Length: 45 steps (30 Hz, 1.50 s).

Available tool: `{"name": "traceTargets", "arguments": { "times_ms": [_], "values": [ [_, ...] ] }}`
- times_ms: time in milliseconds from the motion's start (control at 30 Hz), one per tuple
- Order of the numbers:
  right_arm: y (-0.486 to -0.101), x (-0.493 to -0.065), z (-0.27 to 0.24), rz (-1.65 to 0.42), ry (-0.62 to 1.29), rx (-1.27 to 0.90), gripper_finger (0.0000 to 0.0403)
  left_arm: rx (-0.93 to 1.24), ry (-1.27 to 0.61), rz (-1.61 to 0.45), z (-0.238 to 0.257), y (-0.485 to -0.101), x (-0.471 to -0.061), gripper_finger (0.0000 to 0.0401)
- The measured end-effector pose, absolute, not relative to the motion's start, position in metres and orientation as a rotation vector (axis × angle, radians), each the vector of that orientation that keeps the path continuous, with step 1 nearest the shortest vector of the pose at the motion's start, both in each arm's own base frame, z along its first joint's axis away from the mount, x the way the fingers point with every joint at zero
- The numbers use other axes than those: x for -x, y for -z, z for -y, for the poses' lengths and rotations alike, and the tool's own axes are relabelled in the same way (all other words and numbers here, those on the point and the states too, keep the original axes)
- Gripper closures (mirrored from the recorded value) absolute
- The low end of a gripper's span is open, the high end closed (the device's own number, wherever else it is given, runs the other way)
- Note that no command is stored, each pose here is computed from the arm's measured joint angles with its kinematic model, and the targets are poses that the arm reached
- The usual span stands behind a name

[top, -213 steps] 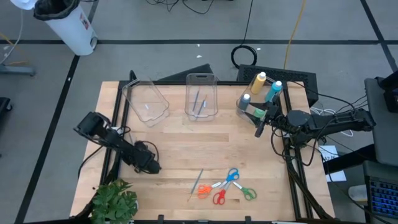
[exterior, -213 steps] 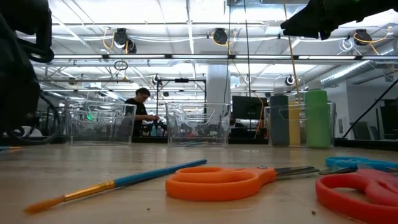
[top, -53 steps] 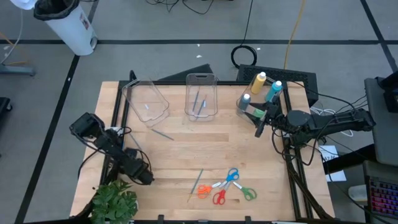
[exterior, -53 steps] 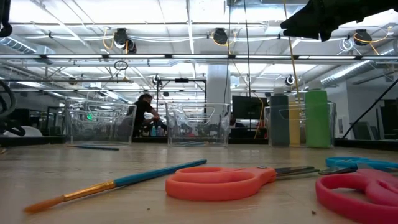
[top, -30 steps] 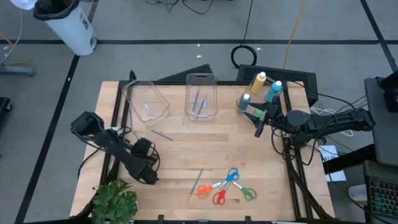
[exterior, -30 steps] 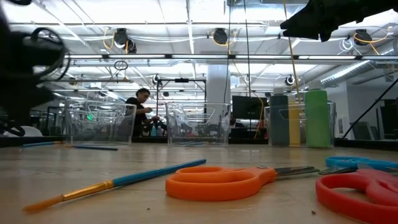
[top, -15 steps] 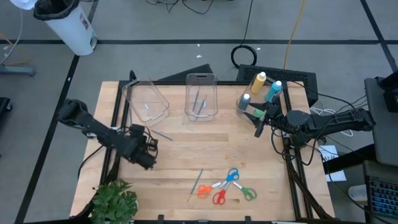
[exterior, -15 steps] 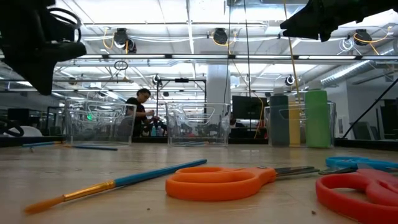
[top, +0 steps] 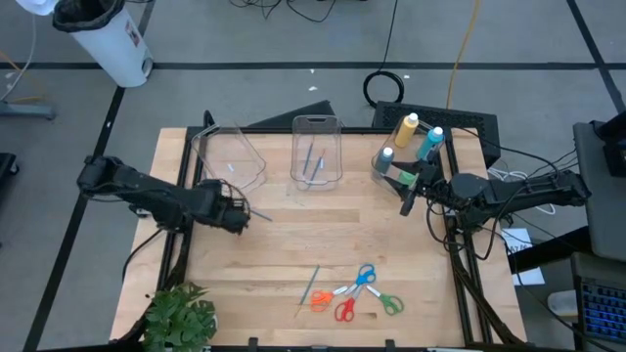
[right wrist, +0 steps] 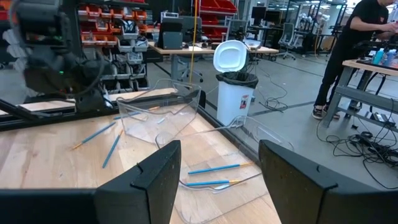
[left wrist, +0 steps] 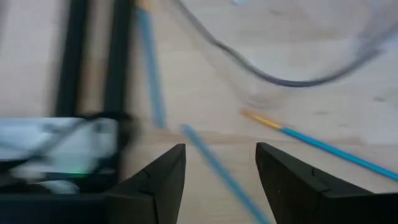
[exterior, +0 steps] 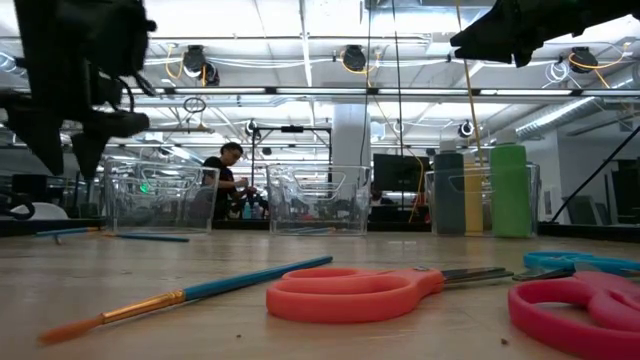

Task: Pick & Place Paint Supplies
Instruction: Put the blue paint brush into the middle transparent bin

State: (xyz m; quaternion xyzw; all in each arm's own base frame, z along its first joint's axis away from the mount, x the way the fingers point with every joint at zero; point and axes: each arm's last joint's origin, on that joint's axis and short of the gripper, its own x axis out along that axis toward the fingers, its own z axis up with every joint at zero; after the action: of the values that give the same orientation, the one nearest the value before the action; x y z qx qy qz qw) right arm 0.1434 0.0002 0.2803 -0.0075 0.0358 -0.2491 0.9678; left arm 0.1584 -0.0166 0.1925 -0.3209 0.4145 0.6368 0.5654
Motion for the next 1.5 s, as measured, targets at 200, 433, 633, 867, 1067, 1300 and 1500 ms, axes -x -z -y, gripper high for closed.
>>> {"name": "traceTargets", "arguments": {
  "times_ms": [200, 433, 633, 867, 1067, 1300, 1500],
  "values": [
    [-0.28, -0.143, 0.0, -0.074, 0.503, 0.016, 0.0193, 0.824, -1.421, -1.081, 0.003, -0.177, -0.166, 0.0204],
    [-0.28, -0.143, 0.0, -0.076, 0.503, 0.017, 0.0193, 0.743, -1.405, -0.978, -0.001, -0.174, -0.169, 0.023],
    [-0.28, -0.143, 0.0, -0.076, 0.503, 0.017, 0.0193, 0.731, -1.462, -1.018, -0.002, -0.175, -0.163, 0.0257],
    [-0.28, -0.143, 0.0, -0.075, 0.503, 0.009, 0.0193, 0.71, -1.436, -0.97, -0.004, -0.18, -0.163, 0.03],
    [-0.28, -0.144, 0.0, -0.077, 0.503, 0.01, 0.0193, 0.774, -1.436, -1.063, -0.014, -0.179, -0.161, 0.0391],
    [-0.279, -0.144, -0.001, -0.077, 0.496, 0.006, 0.0193, 0.746, -1.593, -1.157, -0.032, -0.152, -0.165, 0.0395],
    [-0.279, -0.145, -0.002, -0.075, 0.453, -0.007, 0.0193, 0.652, -1.722, -1.2, -0.045, -0.133, -0.169, 0.0397]
  ]
}}
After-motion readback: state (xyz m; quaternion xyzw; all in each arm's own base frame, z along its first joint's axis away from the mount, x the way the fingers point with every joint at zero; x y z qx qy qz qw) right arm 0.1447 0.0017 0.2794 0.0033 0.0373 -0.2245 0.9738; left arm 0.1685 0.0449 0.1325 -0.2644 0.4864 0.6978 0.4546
